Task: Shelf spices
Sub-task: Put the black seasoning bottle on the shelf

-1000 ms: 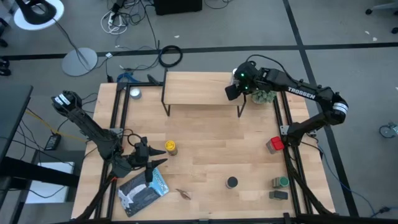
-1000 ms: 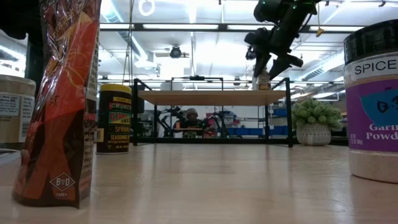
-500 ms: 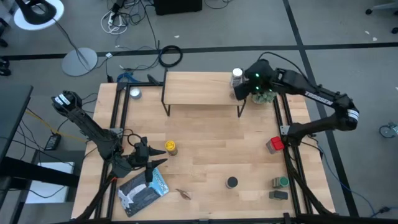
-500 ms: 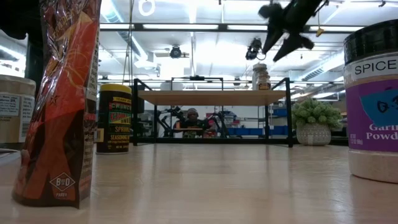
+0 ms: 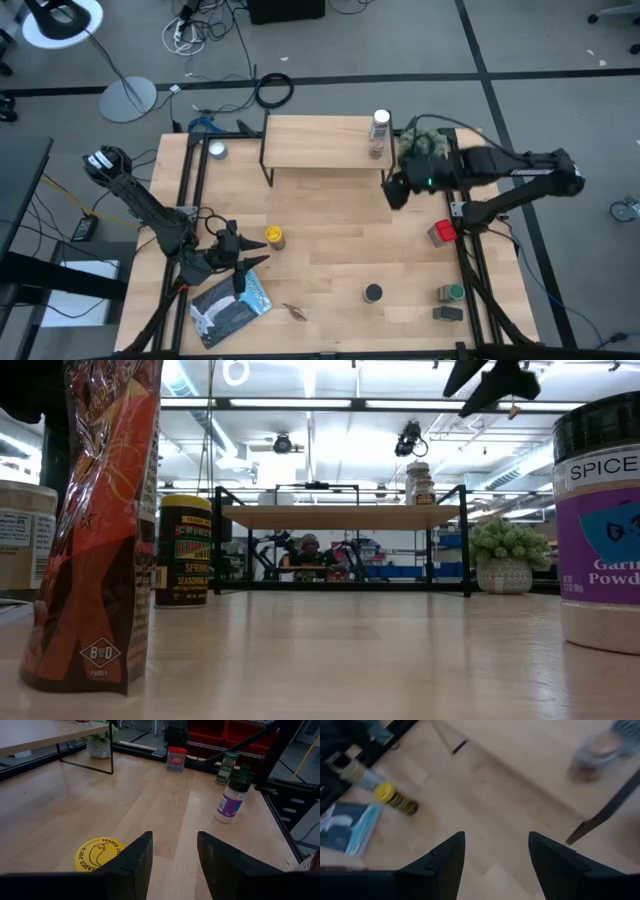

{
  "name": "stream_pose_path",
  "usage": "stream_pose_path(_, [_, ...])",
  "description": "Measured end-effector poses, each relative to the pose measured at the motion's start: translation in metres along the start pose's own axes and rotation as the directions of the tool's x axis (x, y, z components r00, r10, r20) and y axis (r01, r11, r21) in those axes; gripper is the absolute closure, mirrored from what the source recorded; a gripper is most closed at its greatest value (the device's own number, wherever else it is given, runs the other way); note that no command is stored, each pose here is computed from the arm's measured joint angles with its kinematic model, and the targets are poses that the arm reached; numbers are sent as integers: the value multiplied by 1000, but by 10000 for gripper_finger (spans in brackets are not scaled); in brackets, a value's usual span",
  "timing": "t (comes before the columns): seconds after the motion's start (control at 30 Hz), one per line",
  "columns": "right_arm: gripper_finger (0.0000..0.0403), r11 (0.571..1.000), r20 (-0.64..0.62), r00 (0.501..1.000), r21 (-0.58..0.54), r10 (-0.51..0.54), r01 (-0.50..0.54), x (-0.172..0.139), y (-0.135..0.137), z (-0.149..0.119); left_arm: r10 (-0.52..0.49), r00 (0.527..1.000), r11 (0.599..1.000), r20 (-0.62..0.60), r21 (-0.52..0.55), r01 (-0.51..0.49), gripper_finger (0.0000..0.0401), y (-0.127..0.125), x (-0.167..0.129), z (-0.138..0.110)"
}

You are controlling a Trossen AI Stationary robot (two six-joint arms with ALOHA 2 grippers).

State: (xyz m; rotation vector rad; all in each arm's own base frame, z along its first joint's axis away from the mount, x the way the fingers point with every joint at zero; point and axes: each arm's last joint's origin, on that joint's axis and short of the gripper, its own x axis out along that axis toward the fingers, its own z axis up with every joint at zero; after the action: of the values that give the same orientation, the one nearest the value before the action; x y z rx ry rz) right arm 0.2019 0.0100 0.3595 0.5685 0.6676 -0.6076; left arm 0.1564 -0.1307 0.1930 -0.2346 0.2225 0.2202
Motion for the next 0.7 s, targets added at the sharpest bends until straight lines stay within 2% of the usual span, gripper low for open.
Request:
stream_pose_path(0.17, [186,998,17,1000,-55,6,-5,-1,28,-27,0,1000,1000,0,1,0,241,0,0,0])
stream_pose_path(0.33, [186,992,24,999,-126,-27,29,11,55,-55,0,1000,1000,1,-4,0,241,0,0,0])
stream_pose_path(0.57, [186,977,-18,996,-198,-85,80,54,89,-89,-5,1000,1000,8,-21,5,241,-1,0,1])
stream_pose_path(0.7, [186,966,-79,996,-257,-40,19,88,107,-98,-6,1000,1000,10,-20,6,241,-1,0,1])
